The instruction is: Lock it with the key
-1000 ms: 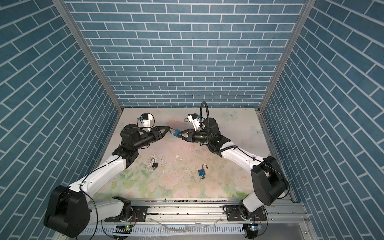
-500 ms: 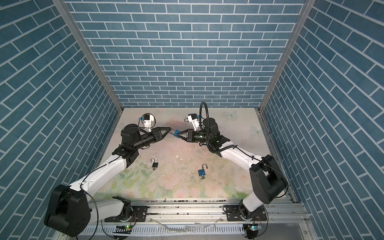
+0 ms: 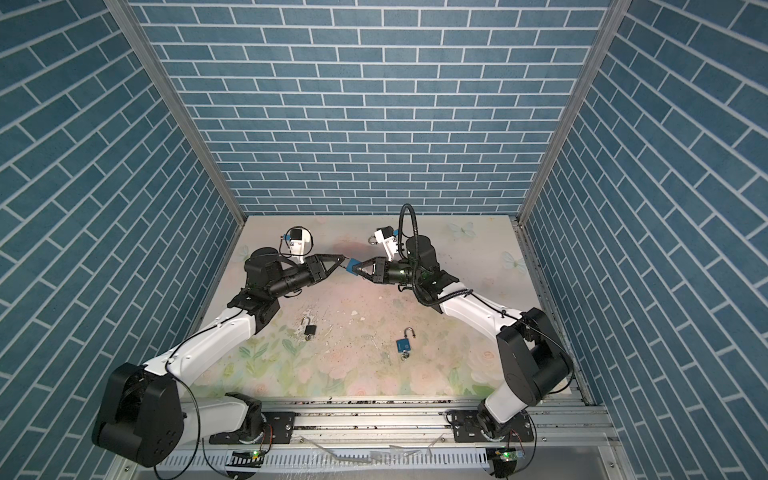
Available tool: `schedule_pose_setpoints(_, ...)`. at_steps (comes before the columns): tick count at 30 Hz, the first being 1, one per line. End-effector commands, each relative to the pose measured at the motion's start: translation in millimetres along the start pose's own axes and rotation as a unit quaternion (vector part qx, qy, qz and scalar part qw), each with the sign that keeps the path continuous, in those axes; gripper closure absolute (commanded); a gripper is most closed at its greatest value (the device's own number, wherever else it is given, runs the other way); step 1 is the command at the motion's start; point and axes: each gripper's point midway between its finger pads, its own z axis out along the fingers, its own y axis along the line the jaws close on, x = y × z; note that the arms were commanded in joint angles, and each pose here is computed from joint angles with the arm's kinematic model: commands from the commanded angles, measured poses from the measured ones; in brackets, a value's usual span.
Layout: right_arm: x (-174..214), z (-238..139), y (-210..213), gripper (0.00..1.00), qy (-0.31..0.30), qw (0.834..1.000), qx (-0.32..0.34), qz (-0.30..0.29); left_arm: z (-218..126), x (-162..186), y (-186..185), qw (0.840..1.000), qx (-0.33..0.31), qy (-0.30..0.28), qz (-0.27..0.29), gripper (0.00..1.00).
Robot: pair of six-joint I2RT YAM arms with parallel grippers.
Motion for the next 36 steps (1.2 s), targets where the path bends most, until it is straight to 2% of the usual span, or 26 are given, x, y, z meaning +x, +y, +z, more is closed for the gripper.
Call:
schedule_pose_setpoints(1,-3.5,-0.3,11.5,1.00,-0.005,1.000,-0.025,-0.013,-0.9,-8.2,-12.4,1.000,0.018,-0.008,0.014,0.65)
schedule_pose_setpoints(26,-0.6,1.9,7.5,1.00,0.001,1.000,-0.025,-0.010,-1.6,-10.3,-14.8,1.000,0.020,-0.011,0.014,0.75)
schedule_pose_setpoints(31,0.7,2.9,6.3,1.00,0.004,1.000,-0.025,-0.010,-2.2,-10.9,-14.9,1.000,0.019,-0.013,0.014,0.79)
schedule_pose_setpoints(33,0.9,2.8,6.0,1.00,0.005,1.000,-0.025,-0.013,-2.3,-11.0,-14.3,1.000,0.017,-0.014,0.012,0.86)
schedule_pose_setpoints(36,2.6,2.7,4.6,1.00,0.009,1.000,-0.022,-0.018,-2.7,-11.0,-14.9,1.000,0.017,-0.014,0.012,0.86)
